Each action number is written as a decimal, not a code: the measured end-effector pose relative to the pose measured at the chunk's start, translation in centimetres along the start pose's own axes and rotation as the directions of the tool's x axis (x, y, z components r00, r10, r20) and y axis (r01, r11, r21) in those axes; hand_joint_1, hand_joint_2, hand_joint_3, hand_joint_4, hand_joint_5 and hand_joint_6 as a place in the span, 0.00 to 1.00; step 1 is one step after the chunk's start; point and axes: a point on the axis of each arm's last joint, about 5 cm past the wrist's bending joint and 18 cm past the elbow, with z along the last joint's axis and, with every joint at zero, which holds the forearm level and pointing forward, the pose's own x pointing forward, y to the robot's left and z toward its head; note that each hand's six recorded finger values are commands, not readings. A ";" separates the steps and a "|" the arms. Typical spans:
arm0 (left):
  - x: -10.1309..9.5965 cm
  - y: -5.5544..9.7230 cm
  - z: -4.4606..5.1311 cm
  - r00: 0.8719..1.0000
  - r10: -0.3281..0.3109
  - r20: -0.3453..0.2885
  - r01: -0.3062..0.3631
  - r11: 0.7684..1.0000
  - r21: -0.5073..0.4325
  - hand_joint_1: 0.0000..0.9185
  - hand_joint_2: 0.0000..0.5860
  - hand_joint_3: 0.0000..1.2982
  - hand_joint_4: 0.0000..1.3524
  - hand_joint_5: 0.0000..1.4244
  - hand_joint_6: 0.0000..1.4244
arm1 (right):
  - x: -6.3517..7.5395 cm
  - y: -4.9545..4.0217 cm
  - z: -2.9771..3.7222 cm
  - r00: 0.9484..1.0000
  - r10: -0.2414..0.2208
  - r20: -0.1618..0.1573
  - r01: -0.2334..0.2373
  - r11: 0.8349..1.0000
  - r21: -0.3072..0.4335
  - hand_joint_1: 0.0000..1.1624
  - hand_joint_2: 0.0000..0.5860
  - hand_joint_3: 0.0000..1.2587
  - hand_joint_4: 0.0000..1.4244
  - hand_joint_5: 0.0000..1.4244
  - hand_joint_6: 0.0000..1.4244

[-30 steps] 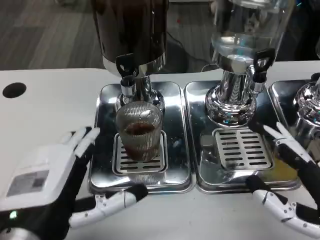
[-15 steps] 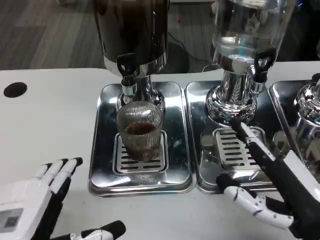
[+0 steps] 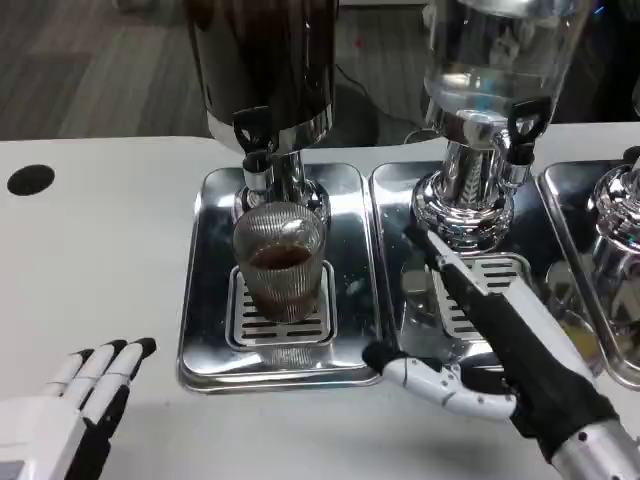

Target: Grasp the cup under the faucet to collect the drink, then remove the cup.

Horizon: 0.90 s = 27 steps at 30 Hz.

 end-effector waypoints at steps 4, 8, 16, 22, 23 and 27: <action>-0.1 -0.1 -0.12 1.000 0.006 0.002 -0.006 1.000 0.000 0.00 0.10 0.08 0.00 0.06 0.25 | 0.9 0.26 0.19 1.000 -0.002 0.002 0.002 1.000 0.003 0.51 0.25 0.03 0.00 0.00 0.00; -0.2 -0.2 -0.26 1.000 0.017 0.009 -0.017 1.000 -0.011 0.00 0.11 0.09 0.00 0.07 0.25 | 2.5 0.41 0.26 0.999 -0.031 -0.007 0.031 1.000 -0.006 0.52 0.24 0.04 0.00 0.00 0.00; -0.5 -0.3 -0.14 1.000 0.018 0.019 -0.017 0.999 -0.030 0.00 0.11 0.09 0.00 0.07 0.26 | 4.6 1.16 -0.12 0.999 -0.022 -0.037 0.023 1.000 0.012 0.53 0.24 0.03 0.00 0.01 0.00; -0.9 -0.3 -0.11 1.000 0.010 0.013 -0.010 0.999 -0.032 0.00 0.12 0.10 0.00 0.07 0.26 | 5.9 1.46 0.02 0.999 -0.022 -0.030 0.023 1.000 0.017 0.53 0.24 0.03 0.00 0.02 0.00; -0.9 -0.3 -0.15 1.000 0.009 0.011 -0.009 1.000 -0.030 0.00 0.12 0.10 0.00 0.07 0.26 | 6.1 1.49 -0.01 0.999 -0.022 -0.033 0.023 1.000 0.017 0.53 0.24 0.03 0.00 0.02 0.00; -1.4 -0.3 -0.13 1.000 -0.001 0.008 0.001 1.000 -0.029 0.00 0.12 0.10 0.00 0.07 0.27 | 6.6 1.70 -0.10 0.999 -0.026 -0.040 0.027 0.999 0.021 0.54 0.22 0.03 0.00 0.02 0.00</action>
